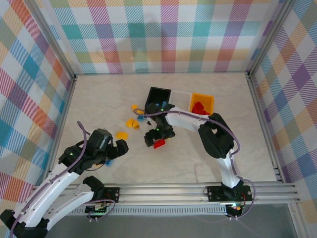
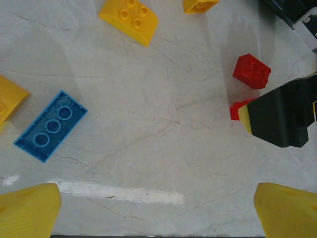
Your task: Sort the legos into containers by color
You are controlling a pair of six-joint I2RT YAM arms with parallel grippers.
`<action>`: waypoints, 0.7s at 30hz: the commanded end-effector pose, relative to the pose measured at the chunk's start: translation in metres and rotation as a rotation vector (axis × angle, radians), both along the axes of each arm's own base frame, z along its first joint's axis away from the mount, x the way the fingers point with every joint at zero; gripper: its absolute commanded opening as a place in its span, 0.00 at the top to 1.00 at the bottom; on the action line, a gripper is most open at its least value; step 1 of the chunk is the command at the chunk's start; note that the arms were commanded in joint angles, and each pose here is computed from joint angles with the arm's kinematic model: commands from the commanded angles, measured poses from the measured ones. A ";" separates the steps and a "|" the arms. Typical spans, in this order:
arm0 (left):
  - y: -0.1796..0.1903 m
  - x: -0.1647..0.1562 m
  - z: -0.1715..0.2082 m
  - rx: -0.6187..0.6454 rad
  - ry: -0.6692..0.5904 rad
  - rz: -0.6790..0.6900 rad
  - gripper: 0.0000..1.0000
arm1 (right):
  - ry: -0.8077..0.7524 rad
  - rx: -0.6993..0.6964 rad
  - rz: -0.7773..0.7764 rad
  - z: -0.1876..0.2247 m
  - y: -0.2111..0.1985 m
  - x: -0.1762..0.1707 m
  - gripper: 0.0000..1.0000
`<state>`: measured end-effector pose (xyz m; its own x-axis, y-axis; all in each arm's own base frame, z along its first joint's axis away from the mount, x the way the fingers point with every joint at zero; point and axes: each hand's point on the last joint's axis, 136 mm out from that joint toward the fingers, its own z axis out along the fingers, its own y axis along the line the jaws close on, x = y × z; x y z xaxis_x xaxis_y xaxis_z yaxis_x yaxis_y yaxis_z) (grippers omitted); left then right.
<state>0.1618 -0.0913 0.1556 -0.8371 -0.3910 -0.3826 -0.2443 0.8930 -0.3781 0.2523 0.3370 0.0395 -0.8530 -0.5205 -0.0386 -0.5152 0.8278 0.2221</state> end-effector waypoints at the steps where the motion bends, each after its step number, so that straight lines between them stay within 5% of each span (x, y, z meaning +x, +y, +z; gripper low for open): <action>1: 0.010 -0.007 -0.010 0.023 0.031 0.038 0.00 | 0.007 -0.047 0.023 -0.004 -0.002 -0.003 0.07; 15: 0.007 -0.001 -0.011 0.022 0.027 0.040 0.00 | -0.064 -0.111 0.038 0.001 -0.010 -0.001 0.40; 21: 0.002 0.003 -0.009 0.034 0.033 0.005 0.00 | -0.109 -0.092 0.011 0.040 -0.026 0.001 0.41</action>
<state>0.1599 -0.0888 0.1429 -0.8470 -0.3964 -0.3543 -0.2744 0.8967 -0.3472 0.2527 0.3234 0.0432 -0.8386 -0.5434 -0.0385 -0.5444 0.8334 0.0954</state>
